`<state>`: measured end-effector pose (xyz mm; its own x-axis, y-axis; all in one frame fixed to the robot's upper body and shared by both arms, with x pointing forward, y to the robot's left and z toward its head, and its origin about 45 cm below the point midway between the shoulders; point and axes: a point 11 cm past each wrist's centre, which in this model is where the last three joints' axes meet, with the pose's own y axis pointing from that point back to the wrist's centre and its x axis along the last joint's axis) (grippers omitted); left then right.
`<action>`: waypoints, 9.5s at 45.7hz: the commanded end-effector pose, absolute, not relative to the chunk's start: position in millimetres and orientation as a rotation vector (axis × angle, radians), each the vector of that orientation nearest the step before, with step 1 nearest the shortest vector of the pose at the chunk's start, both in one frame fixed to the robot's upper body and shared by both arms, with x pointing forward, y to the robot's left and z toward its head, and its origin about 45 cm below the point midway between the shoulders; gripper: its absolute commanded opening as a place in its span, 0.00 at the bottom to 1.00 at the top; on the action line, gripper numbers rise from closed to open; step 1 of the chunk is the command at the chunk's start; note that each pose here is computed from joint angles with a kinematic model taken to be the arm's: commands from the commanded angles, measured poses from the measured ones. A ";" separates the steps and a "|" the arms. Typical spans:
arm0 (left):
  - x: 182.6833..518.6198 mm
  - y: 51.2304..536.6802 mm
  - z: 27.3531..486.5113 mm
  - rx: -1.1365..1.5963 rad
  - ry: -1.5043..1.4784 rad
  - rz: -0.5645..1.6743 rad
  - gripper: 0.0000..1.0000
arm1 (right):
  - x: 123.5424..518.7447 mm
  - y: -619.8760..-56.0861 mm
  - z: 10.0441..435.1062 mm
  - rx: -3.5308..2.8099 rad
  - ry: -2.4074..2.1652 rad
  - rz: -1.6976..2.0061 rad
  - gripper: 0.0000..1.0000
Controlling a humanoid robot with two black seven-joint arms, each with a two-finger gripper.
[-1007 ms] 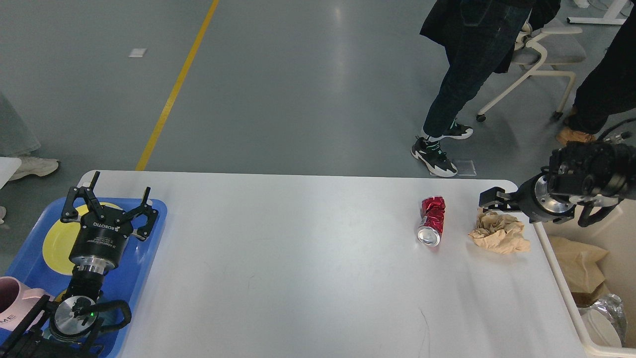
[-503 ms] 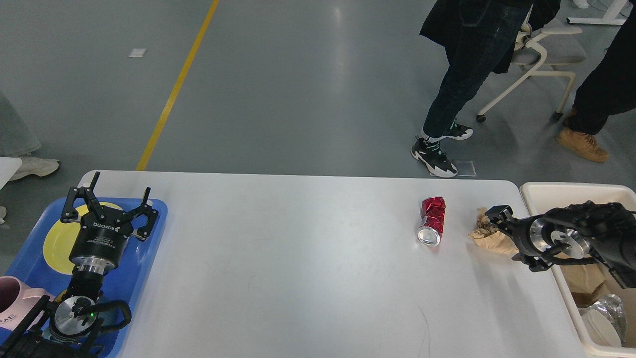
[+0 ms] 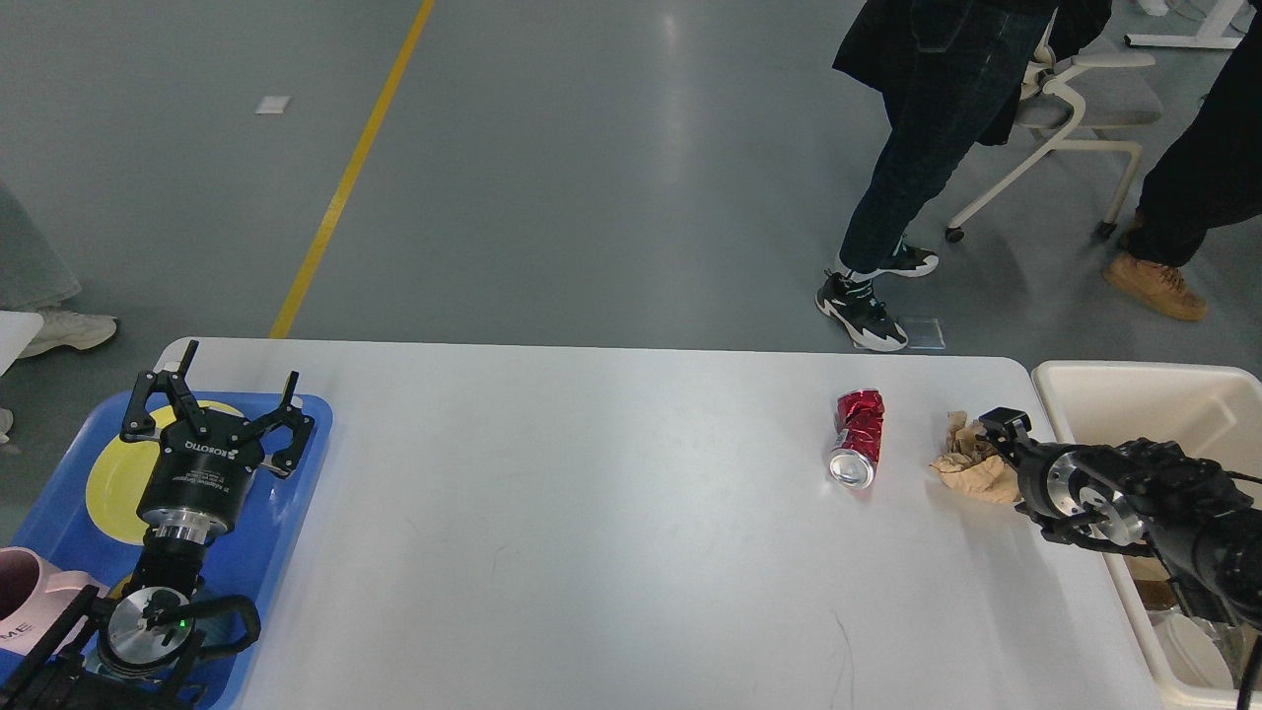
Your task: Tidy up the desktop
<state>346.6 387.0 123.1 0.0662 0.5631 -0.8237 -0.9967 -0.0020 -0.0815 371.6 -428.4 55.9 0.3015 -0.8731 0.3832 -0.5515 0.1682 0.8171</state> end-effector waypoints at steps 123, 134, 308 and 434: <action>346.2 387.7 122.9 -0.811 0.695 1.398 0.96 | 251.8 -441.9 316.8 1.343 -0.373 -0.123 0.00; 346.9 386.7 123.6 -0.814 0.694 1.395 0.96 | 248.5 -538.1 289.4 1.272 -0.573 -0.195 0.00; 346.8 386.8 123.1 -0.812 0.696 1.396 0.96 | 344.1 -303.0 410.3 1.440 -0.130 0.185 0.99; 346.8 387.0 123.2 -0.813 0.695 1.396 0.96 | 405.7 -268.2 39.5 1.453 -0.662 0.381 0.09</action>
